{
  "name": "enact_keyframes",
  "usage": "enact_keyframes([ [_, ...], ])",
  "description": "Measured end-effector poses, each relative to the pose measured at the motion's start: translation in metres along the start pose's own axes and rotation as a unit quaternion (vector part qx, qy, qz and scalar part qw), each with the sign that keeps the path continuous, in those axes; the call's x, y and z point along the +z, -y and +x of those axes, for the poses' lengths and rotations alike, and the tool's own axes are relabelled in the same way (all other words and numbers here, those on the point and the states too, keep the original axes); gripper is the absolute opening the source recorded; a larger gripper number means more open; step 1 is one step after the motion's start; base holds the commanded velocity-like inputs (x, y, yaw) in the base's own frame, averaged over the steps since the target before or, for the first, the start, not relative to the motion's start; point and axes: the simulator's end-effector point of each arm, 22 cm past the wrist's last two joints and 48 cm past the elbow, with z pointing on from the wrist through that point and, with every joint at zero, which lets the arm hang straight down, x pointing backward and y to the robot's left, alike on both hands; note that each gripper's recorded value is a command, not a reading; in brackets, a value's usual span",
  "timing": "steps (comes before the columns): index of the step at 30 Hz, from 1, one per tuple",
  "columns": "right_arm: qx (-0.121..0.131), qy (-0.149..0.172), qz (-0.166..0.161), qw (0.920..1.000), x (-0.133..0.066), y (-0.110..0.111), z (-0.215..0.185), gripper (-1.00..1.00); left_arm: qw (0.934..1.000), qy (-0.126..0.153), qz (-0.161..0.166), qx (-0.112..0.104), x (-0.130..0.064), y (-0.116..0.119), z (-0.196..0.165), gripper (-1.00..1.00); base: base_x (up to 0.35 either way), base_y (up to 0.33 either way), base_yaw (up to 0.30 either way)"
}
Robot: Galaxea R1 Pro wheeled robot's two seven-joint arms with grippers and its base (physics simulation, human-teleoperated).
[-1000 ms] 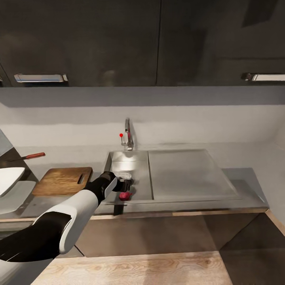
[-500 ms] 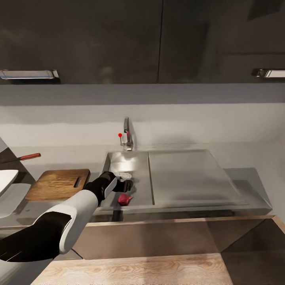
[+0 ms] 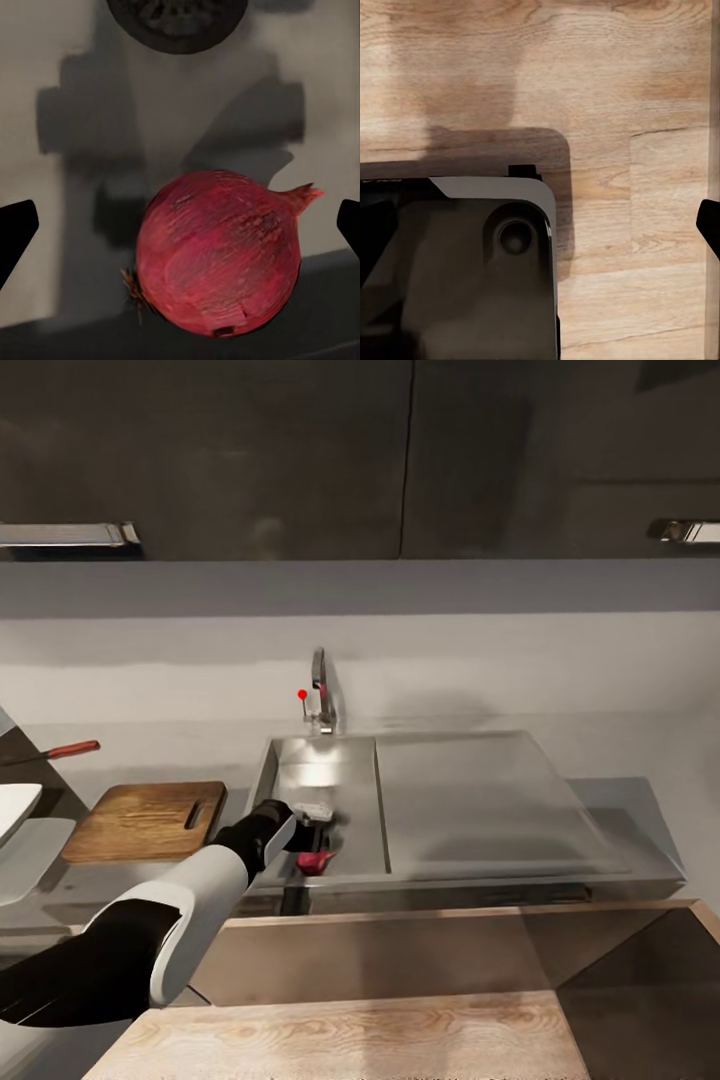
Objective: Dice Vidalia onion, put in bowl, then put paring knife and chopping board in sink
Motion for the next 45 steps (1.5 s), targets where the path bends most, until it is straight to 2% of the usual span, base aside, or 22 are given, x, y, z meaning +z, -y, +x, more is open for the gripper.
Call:
enact_keyframes([
  [23,-0.002,-0.018,0.001,0.9998,0.001,0.000,0.015,1.00,0.9998,-0.021,0.003,-0.003,0.021,0.000,0.020,1.00,0.000,0.000,0.000],
  [45,-0.003,-0.020,0.001,0.9998,0.001,0.001,0.017,1.00,0.9997,-0.024,0.002,-0.003,0.022,-0.002,0.021,1.00,0.000,0.000,0.000],
])
